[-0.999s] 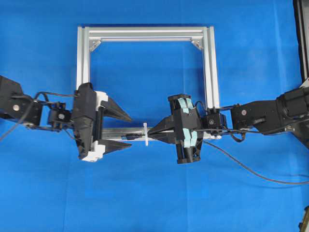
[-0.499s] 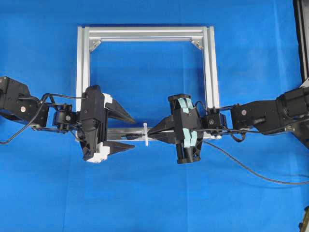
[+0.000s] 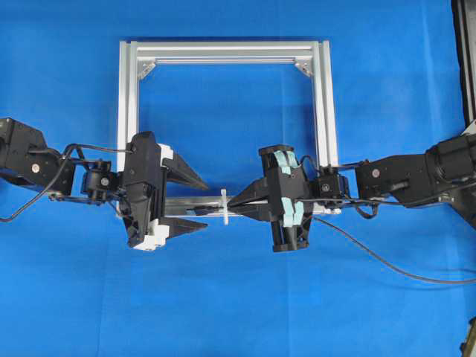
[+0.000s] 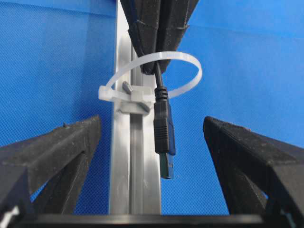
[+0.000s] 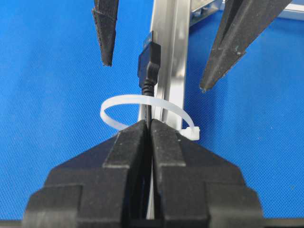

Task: Insert the wire through the string loop located in the center.
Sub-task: 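Close the left gripper on the plug tip beyond the loop, then open the right gripper to release the cable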

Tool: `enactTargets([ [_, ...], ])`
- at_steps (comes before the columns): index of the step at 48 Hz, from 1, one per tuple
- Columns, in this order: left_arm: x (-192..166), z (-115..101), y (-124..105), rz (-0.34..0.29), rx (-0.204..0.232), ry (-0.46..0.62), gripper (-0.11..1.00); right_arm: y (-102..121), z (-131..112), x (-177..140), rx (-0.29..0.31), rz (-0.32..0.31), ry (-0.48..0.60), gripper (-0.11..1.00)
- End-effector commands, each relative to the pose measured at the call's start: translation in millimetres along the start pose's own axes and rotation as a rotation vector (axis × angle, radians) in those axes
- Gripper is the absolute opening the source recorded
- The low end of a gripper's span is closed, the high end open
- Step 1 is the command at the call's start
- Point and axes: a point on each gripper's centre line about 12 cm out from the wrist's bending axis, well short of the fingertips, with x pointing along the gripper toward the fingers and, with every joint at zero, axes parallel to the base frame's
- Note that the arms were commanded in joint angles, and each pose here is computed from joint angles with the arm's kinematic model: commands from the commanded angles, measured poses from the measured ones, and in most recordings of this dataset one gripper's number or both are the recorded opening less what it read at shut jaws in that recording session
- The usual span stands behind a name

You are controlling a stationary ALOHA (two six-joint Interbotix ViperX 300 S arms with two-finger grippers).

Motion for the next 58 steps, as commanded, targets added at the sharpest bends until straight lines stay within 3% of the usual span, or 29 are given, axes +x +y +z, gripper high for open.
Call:
enactTargets([
  [1,-0.4,9.5,-1.7,-0.007,0.002,-0.030,0.90,-0.1,8.9,-0.8,0.004,0.000,-0.026,-0.03],
  [16,-0.1,9.3,-1.1,-0.004,-0.003,-0.024,0.89,-0.1,8.9,-0.8,0.004,0.000,-0.026,-0.03],
  [20,1.3,8.3,3.0,0.010,-0.015,-0.001,0.83,0.5,8.8,-0.8,0.003,0.002,-0.026,-0.03],
  [23,1.3,5.9,5.7,0.020,-0.016,0.023,0.70,-0.1,8.9,-0.8,0.004,0.000,-0.026,-0.03],
  [31,-0.2,4.5,10.5,0.032,-0.011,0.033,0.20,-0.1,9.1,-0.8,0.002,0.000,-0.028,-0.03],
  [34,0.1,5.2,10.9,0.033,-0.011,0.031,0.08,-0.1,8.9,-0.8,0.004,0.000,-0.026,-0.03],
  [52,-0.1,5.3,10.9,0.034,-0.011,0.032,0.08,0.3,6.9,-1.1,0.006,0.001,-0.017,-0.03],
  [58,0.1,4.6,10.8,0.032,-0.007,0.036,0.08,0.0,6.0,-1.4,0.018,-0.001,-0.006,0.05],
])
